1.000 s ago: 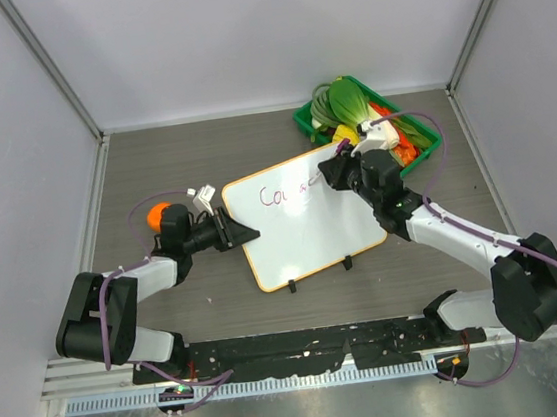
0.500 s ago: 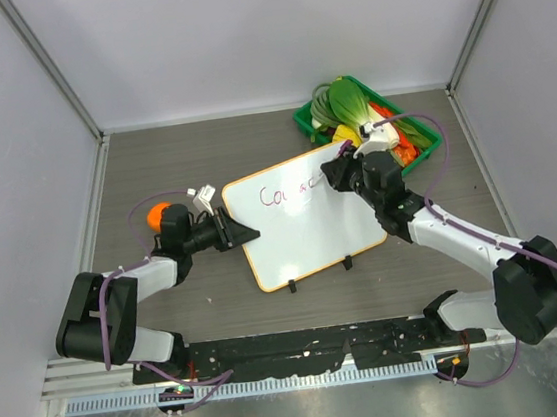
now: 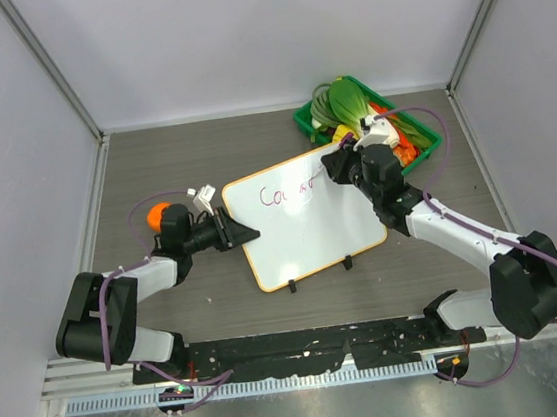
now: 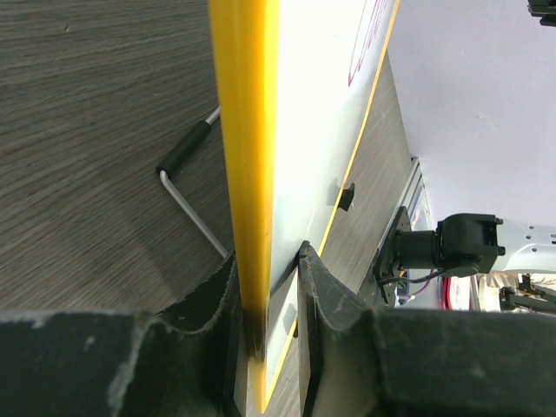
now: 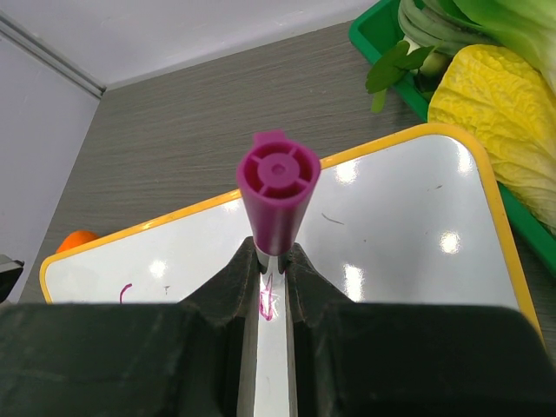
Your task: Write a sentence on the whiteboard
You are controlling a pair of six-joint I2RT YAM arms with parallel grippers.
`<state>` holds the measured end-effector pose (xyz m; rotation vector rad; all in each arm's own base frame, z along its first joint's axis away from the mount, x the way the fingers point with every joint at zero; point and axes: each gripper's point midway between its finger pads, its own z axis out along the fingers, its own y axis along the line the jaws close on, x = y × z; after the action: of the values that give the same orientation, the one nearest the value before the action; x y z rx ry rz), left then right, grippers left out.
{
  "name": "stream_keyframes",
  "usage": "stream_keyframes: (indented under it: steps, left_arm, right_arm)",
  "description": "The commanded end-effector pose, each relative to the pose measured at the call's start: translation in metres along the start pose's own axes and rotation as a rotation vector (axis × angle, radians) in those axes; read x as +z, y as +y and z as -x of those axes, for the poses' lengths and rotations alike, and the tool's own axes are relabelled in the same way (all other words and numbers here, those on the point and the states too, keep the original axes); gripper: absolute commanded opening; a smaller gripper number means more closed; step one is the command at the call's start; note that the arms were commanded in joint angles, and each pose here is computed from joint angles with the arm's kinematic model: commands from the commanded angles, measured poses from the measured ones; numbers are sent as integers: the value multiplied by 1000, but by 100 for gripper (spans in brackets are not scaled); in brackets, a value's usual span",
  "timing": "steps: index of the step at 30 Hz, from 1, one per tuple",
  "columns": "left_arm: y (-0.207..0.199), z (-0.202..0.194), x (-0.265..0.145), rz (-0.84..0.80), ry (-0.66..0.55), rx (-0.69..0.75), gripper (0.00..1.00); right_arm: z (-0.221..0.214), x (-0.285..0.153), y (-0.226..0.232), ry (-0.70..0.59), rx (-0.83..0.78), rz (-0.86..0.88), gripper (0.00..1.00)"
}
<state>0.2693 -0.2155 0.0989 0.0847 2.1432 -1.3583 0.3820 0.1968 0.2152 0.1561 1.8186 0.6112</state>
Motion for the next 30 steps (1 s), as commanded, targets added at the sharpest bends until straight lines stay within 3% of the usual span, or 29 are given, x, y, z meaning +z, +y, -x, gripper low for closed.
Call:
stream_keyframes:
  steps: [1,18,30]
  left_arm:
    - [52,-15,-3,226,8,14,0]
    - [53,-15,-3,228,8,15,0]
    - [53,-15,-3,231,5,16,0]
  right_arm:
    - [11,-1,3,-23,-6,5,1]
    - [-30,-23,-19,78,-35,-12,1]
    - [-37,-25,-5,101,2,62,1]
